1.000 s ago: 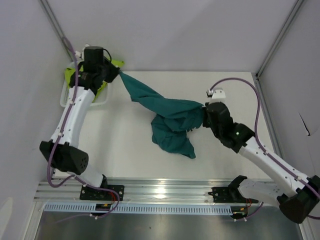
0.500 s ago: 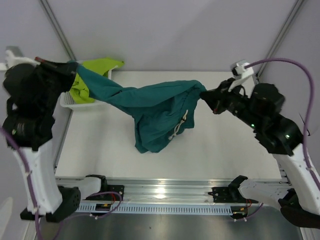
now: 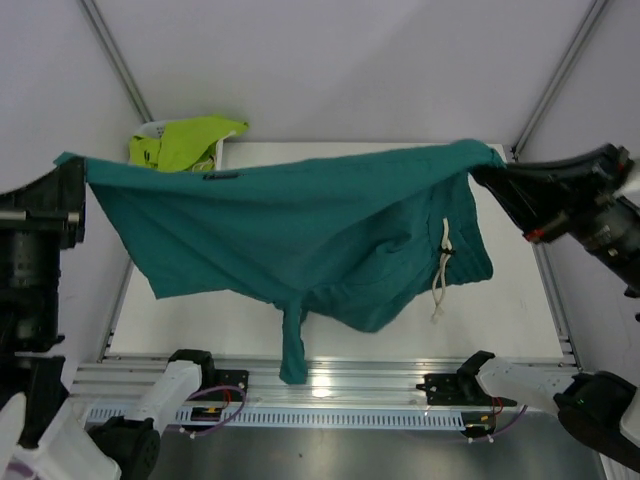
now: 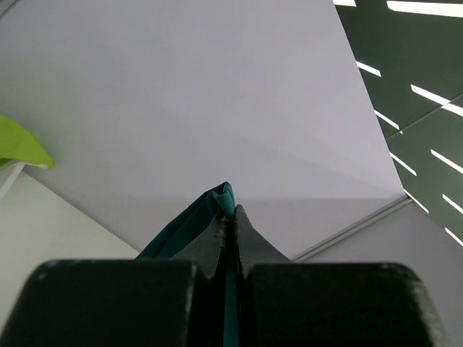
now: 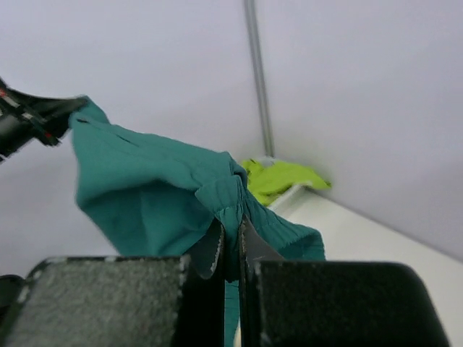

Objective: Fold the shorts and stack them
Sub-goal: Flatten the shorts out

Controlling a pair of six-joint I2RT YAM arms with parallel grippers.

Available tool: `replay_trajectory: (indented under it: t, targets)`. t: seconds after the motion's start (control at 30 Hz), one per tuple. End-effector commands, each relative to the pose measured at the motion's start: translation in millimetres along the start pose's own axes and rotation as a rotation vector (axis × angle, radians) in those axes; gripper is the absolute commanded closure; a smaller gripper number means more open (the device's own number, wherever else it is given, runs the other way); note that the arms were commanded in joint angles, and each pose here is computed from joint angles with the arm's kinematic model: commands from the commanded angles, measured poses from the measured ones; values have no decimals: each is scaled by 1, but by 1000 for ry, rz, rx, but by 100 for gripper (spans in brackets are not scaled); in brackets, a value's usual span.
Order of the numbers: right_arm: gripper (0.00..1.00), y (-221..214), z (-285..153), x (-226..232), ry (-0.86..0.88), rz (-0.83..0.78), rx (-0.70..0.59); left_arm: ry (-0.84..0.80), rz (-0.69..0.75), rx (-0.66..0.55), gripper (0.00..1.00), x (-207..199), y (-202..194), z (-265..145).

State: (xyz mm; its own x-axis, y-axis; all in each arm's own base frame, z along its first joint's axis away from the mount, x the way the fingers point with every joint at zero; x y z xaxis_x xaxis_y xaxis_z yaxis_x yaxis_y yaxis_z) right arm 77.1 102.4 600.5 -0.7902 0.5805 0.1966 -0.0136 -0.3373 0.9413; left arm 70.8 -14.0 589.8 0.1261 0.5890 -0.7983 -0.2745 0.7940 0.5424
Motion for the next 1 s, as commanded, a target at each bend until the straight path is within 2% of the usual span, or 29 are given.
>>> replay_trajectory:
  t: [0.0, 0.1, 0.3, 0.43, 0.6, 0.83, 0.97]
  targets:
    - [100, -43, 81, -51, -230, 29, 209, 105, 20, 103, 100, 11, -32, 84]
    - [100, -53, 108, -72, -223, 72, 243, 139, 26, 211, 100, 21, -61, 131]
    - [100, -40, 117, -84, -79, 117, 177, 140, 40, 204, 100, 20, -60, 137]
    - [100, -24, 102, -66, 13, 98, 138, 95, 33, 163, 100, 7, -45, 117]
    - [100, -2, 64, -30, 63, 75, 62, 13, 11, 96, 100, -11, -19, 71]
    - [100, -2, 15, 2, 82, 117, 48, -42, -21, 43, 100, -11, -5, 12]
    - [100, 2, 0, 14, 91, 125, 37, -74, -28, 3, 100, -16, 6, -8]
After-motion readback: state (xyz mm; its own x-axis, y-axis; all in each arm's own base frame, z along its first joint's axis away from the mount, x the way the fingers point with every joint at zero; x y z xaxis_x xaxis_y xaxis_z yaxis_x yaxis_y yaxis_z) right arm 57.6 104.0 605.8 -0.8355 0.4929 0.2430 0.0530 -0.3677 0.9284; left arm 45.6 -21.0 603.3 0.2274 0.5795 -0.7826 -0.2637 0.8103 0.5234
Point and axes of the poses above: each gripper's point midway between its finger pads, its own z axis out along the fingers, its own x axis along the line the jaws close on, y = z × x, the point moved 6 cm from there along -z, back along the fingers, and after that the axes turned 2 degrees about z, right-handed, at the moved point
